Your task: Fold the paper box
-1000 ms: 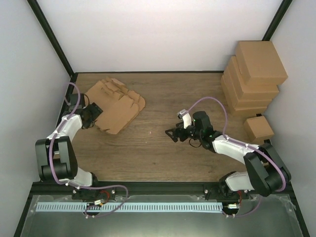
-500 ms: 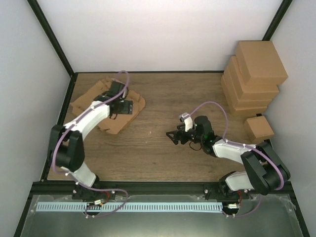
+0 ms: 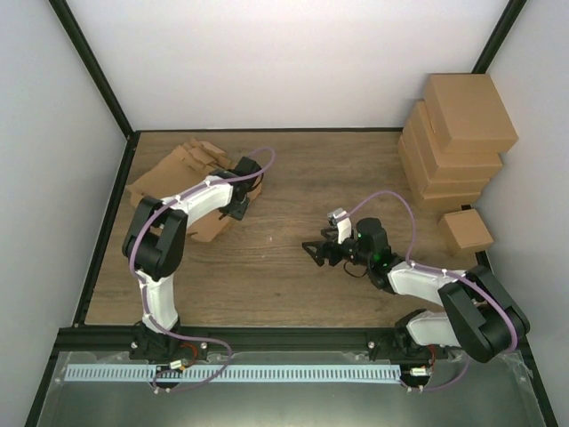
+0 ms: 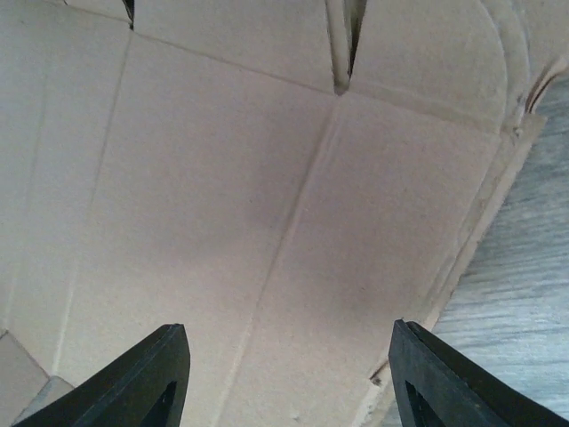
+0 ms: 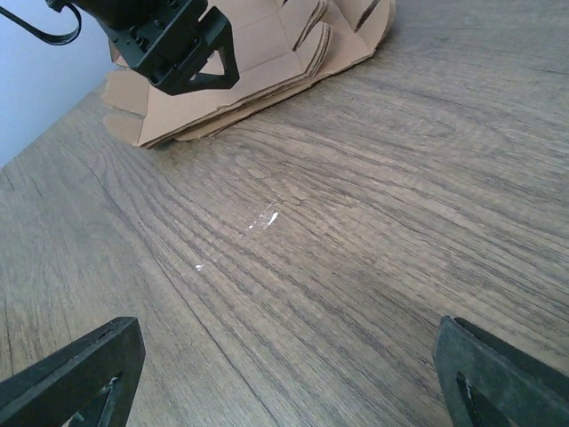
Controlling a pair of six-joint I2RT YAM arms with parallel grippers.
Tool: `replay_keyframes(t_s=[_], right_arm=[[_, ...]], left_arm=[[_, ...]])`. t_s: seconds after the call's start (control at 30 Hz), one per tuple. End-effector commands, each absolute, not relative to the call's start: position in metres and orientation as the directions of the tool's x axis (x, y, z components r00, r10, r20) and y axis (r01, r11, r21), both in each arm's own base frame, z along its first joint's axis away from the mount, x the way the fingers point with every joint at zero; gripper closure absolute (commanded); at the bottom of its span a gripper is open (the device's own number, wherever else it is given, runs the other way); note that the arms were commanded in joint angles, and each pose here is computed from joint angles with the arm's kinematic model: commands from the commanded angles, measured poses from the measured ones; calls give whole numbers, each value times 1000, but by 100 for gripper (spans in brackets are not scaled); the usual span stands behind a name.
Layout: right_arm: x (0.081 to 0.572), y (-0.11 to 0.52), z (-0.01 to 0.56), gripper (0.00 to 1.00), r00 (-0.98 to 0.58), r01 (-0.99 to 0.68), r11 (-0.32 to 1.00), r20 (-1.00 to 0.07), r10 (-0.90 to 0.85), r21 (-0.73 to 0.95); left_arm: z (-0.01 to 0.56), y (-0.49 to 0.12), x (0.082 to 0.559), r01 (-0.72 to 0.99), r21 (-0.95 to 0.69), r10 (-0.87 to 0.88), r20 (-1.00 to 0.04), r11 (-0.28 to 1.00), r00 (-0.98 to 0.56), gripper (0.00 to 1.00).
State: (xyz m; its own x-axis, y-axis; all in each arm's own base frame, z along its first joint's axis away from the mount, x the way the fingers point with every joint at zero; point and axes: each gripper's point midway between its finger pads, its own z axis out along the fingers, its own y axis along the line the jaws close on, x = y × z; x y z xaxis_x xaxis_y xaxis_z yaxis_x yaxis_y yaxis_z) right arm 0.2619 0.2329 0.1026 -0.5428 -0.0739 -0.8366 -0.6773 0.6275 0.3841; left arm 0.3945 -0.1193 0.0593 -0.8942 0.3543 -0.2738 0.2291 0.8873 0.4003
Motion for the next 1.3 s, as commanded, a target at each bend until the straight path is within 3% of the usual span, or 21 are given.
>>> replay_keyframes(t_s=[0.0,0.53,0.77,0.9,1.27], right_arm=[[265,236,119,8,-490,-701,613,-871,-43,364],[268,238,113,8,-504,-696,616,-862,-54,368],[269,239,112,7,-507,-695,618,-860,-57,368],[269,239,111,7,-510,-695,616,-858,-59,370],[271,240,107,7,-521,-691,618,-851,-66,375]], left_arm=[[59,-118,401,244,463,389,-249,852,-887,36],[47,-124,403,272,495,419,-214,825,-882,37],[51,-118,403,251,563,426,-201,787,-882,43],[49,-129,401,285,513,441,-210,810,-873,36],[37,-129,397,311,547,464,-164,778,-871,37]])
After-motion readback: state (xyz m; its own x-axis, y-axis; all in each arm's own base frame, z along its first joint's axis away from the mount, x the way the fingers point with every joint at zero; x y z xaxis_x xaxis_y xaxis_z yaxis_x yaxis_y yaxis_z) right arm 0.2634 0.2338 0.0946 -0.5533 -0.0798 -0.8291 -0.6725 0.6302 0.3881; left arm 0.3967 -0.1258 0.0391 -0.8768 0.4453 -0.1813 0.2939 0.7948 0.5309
